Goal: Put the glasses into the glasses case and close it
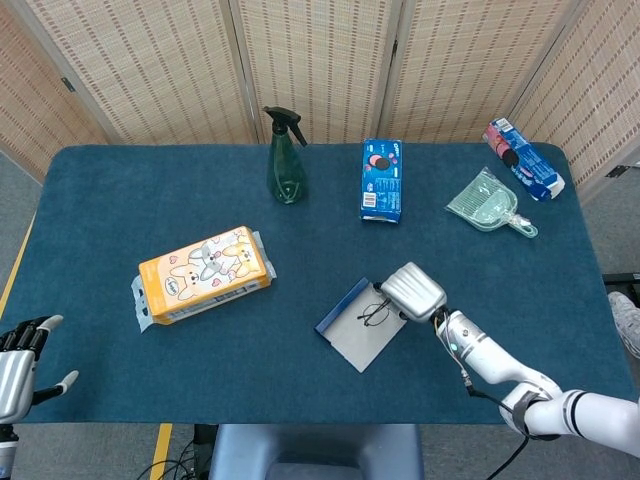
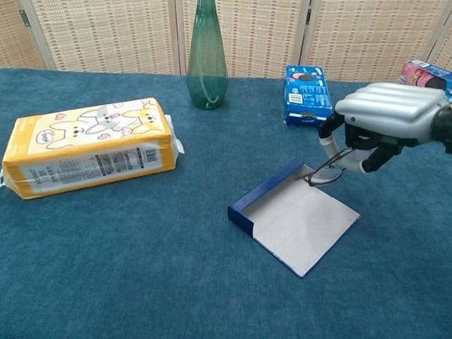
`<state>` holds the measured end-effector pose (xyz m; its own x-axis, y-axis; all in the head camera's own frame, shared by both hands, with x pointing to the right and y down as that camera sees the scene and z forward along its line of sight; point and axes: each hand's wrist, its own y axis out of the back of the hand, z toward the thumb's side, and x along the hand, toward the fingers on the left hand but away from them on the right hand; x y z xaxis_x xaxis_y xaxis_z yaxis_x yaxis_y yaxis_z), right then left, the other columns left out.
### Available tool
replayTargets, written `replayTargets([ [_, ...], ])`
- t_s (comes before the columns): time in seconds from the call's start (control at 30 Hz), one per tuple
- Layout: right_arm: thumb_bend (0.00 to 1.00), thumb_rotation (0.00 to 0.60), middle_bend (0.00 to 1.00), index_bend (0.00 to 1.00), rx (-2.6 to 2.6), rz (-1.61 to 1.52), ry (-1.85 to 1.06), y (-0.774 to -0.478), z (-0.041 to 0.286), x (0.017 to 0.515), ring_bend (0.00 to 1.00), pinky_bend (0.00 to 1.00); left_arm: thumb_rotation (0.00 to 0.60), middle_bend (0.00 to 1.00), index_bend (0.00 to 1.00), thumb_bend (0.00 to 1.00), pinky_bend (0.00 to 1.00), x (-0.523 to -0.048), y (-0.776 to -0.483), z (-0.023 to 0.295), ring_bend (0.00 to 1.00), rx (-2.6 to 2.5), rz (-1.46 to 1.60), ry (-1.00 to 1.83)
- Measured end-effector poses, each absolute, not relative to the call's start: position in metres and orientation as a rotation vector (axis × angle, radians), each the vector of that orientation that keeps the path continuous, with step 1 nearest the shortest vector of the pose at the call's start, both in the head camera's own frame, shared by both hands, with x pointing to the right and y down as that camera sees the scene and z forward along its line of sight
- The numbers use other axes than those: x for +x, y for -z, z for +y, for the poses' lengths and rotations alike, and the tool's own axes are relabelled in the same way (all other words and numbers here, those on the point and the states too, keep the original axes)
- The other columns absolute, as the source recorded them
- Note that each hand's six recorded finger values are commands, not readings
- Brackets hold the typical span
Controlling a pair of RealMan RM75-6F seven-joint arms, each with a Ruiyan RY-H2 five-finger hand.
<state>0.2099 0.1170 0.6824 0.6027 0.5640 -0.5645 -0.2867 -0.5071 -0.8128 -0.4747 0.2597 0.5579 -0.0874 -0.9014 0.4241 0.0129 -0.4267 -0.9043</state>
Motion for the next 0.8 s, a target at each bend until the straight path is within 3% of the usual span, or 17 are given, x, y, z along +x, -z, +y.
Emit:
replayTargets([
  [0.4, 0.50, 0.600, 1.00, 0.60, -1.888, -0.133, -0.990, -0.713, 0.145, 0.173, 1.00, 0.97, 0.600, 0.24, 0.22, 0.19, 0.28, -0.482, -0.559, 0.265, 0.20, -1.452, 1.013, 1.632],
  [0.57, 0.45, 0.600, 1.00, 0.59, -1.873, -0.126, -0.963, -0.721, 0.146, 0.159, 1.00, 0.97, 0.600, 0.24, 0.22, 0.19, 0.28, -0.484, -0.561, 0.265, 0.20, -1.453, 1.010, 1.641],
  [0.8, 0.36, 0.600, 1.00, 0.34, -1.838, -0.133, -0.950, -0.719, 0.143, 0.155, 1.00, 0.97, 0.600, 0.24, 0.22, 0.19, 0.28, -0.486, -0.562, 0.266, 0.20, -1.454, 1.014, 1.646],
])
